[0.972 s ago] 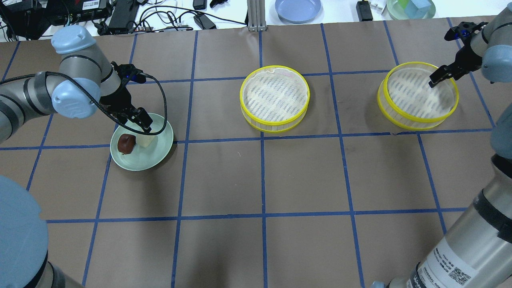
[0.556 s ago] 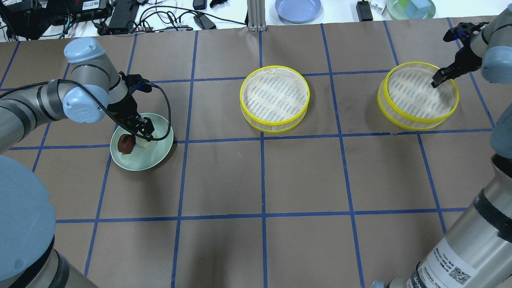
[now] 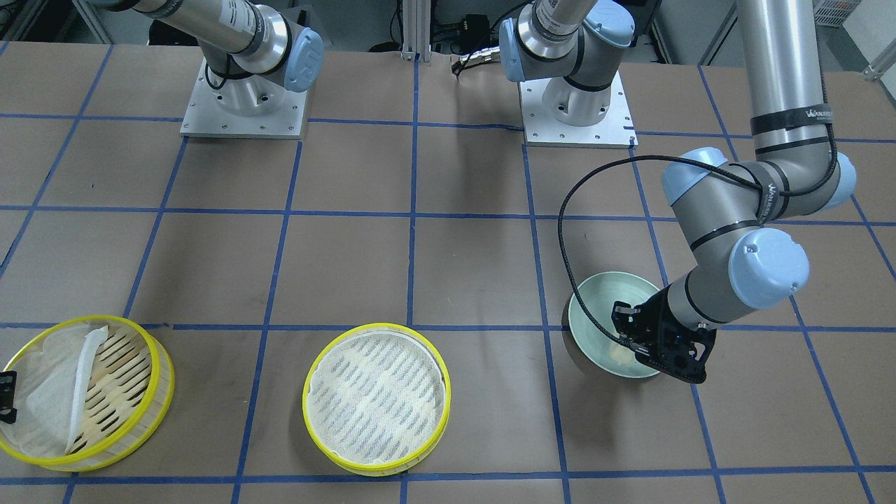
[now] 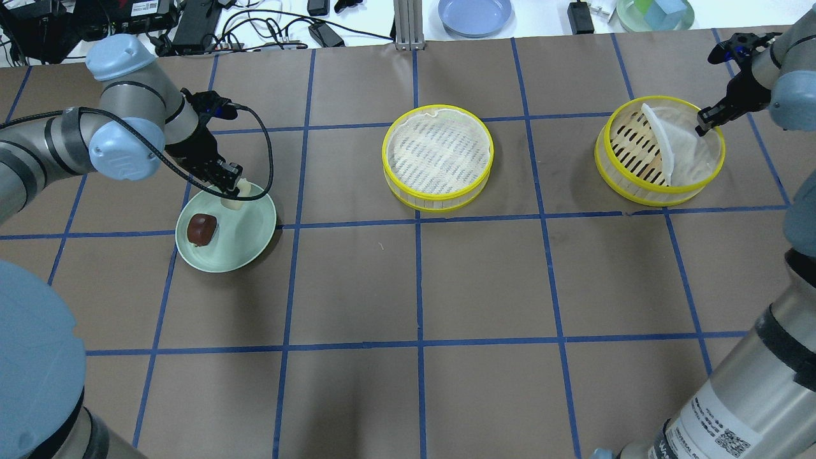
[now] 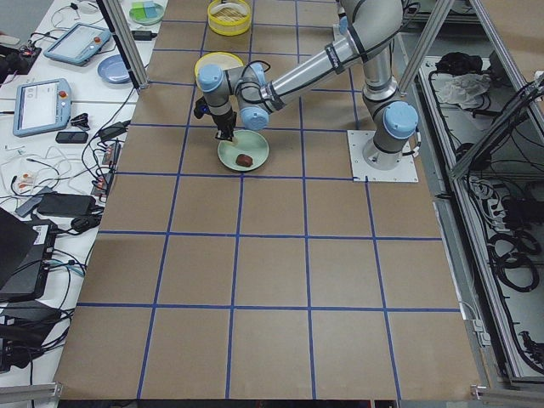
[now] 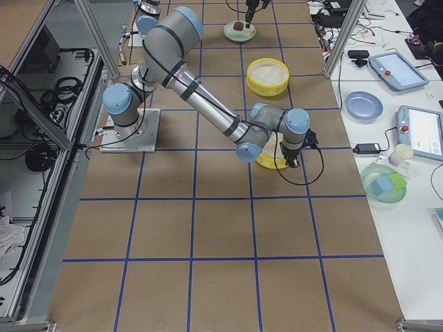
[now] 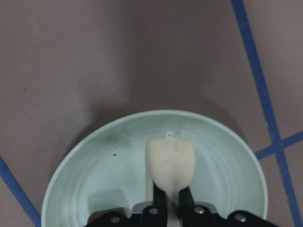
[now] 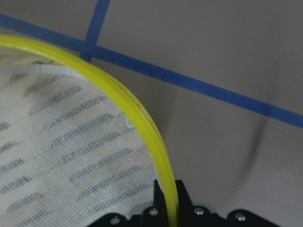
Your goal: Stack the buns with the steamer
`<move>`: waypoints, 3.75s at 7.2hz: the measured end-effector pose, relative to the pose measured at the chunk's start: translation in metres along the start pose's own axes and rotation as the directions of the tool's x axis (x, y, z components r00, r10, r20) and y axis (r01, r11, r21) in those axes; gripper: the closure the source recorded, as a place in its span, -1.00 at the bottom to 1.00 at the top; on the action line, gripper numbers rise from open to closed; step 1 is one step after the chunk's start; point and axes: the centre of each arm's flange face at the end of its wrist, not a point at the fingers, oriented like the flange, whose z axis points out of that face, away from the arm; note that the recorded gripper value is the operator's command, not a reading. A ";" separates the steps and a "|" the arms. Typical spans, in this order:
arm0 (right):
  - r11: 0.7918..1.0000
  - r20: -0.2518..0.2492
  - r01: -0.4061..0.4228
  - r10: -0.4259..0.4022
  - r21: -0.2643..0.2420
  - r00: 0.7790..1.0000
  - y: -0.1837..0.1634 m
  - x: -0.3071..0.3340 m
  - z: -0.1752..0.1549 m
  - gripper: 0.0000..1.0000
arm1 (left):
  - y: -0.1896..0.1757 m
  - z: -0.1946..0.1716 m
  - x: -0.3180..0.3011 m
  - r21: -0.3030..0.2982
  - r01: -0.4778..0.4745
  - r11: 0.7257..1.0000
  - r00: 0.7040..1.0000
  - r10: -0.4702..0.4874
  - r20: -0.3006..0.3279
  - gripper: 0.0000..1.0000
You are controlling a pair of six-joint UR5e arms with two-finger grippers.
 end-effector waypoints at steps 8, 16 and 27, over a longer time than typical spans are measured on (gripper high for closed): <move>0.994 0.019 -0.082 0.084 -0.065 0.996 -0.031 -0.096 -0.065 1.00 | -0.106 -0.003 0.229 0.199 0.523 0.829 0.799 -0.395 -0.453 -0.12; 0.973 -0.048 -0.228 0.226 -0.041 0.973 -0.066 -0.202 -0.097 1.00 | -0.113 0.027 0.239 0.131 0.611 0.781 0.732 -0.494 -0.469 -1.00; 0.900 0.055 -0.435 0.433 0.036 0.900 -0.107 -0.409 -0.053 1.00 | 0.041 0.013 -0.076 -0.091 0.248 0.964 0.966 -0.238 0.104 -1.00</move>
